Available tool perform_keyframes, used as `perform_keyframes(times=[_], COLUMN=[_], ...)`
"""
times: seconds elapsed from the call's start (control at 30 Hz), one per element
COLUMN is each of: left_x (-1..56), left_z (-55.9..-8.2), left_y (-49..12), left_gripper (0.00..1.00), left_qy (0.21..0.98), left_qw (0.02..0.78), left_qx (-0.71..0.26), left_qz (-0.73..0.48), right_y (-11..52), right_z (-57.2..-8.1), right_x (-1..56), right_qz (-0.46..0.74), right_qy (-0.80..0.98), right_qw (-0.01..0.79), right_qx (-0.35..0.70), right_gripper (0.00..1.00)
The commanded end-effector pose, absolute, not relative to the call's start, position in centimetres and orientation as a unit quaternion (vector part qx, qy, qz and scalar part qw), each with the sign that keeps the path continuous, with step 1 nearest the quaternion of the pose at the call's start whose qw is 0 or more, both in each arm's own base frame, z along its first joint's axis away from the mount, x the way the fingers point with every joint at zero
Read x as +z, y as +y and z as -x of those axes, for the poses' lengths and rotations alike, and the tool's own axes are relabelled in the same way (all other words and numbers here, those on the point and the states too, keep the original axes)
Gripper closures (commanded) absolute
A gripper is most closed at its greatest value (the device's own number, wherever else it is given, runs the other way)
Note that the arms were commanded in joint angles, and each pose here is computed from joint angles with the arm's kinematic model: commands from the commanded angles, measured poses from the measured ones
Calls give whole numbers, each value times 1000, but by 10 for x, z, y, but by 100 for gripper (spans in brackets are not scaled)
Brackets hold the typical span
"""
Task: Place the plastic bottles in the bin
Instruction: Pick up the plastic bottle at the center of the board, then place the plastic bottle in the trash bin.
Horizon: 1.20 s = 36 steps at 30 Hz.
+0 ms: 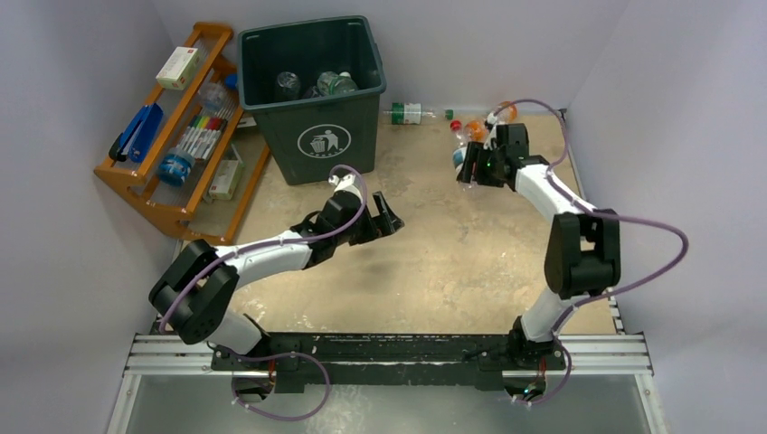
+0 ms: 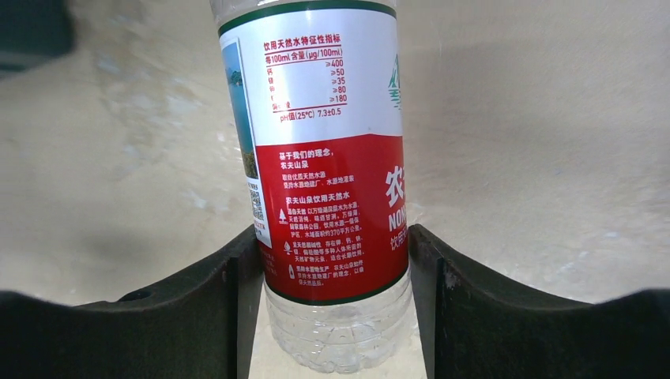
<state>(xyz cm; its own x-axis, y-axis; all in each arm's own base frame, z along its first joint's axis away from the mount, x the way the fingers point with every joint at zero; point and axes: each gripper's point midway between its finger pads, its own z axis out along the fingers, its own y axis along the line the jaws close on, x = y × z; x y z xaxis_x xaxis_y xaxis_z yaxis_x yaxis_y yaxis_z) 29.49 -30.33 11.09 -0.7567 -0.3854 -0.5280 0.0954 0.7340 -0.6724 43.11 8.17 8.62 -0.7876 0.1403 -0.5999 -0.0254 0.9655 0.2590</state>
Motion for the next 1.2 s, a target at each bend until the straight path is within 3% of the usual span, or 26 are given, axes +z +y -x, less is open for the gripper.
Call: perform_keyframes(times=[0.0, 0.4, 0.63, 1.17], left_x=[100, 77, 78, 98], left_z=[-296, -287, -289, -282], left_y=[-300, -297, -300, -291], left_gripper=[4, 4, 4, 4], left_qy=[864, 869, 869, 862], left_qw=[338, 321, 318, 328], left_qx=[-363, -365, -369, -374], left_qz=[82, 89, 90, 96], right_y=[80, 116, 174, 273], right_z=[-448, -467, -470, -491], right_x=[184, 355, 428, 493], right_qz=[-12, 45, 108, 147], right_qy=[895, 810, 757, 672], right_qw=[426, 546, 589, 627], right_qx=[131, 208, 263, 365], right_gripper=[47, 48, 48, 50])
